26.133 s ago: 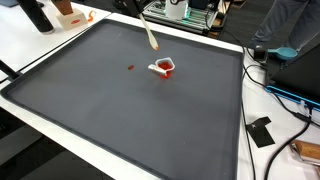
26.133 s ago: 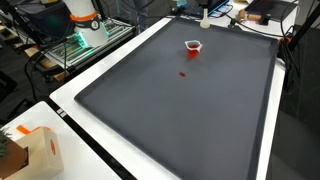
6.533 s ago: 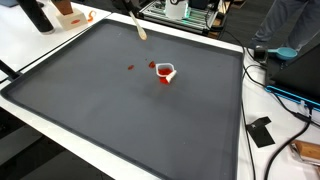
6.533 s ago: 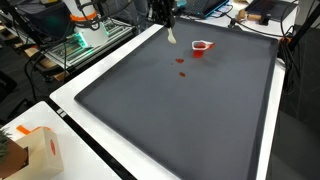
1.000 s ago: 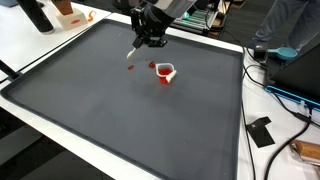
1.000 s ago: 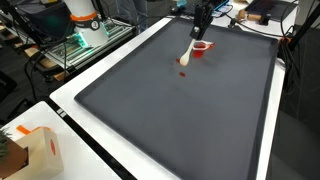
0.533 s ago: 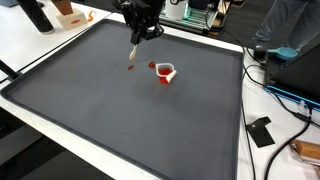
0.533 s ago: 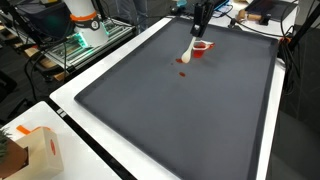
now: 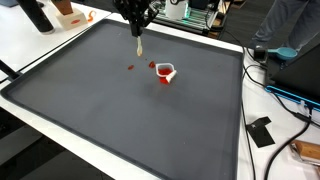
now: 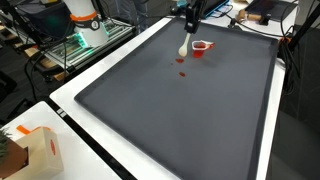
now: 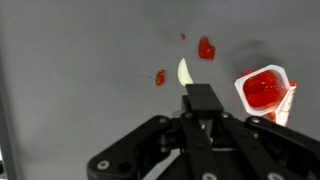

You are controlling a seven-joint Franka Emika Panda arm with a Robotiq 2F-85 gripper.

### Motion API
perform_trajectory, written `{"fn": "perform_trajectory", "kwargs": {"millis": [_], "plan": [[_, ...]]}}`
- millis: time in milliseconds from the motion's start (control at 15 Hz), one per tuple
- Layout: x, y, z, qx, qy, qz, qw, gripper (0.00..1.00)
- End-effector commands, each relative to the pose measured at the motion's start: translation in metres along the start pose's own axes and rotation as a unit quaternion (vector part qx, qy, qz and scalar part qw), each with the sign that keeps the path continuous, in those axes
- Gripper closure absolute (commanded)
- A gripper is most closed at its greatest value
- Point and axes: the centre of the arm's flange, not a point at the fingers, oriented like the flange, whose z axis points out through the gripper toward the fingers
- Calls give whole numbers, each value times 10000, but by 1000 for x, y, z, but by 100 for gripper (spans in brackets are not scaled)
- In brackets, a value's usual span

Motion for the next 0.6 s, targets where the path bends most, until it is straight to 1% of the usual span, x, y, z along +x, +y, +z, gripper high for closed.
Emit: {"fn": "perform_trajectory", "kwargs": {"millis": [0, 133, 333, 533], "plan": [[-26, 21, 5, 778, 3, -246, 9967, 97], [-31, 29, 10, 1230, 49, -369, 9917, 97], [-38, 40, 16, 1849, 169, -555, 9810, 97], [-44, 45, 26, 2381, 425, -848, 9666, 97]]}}
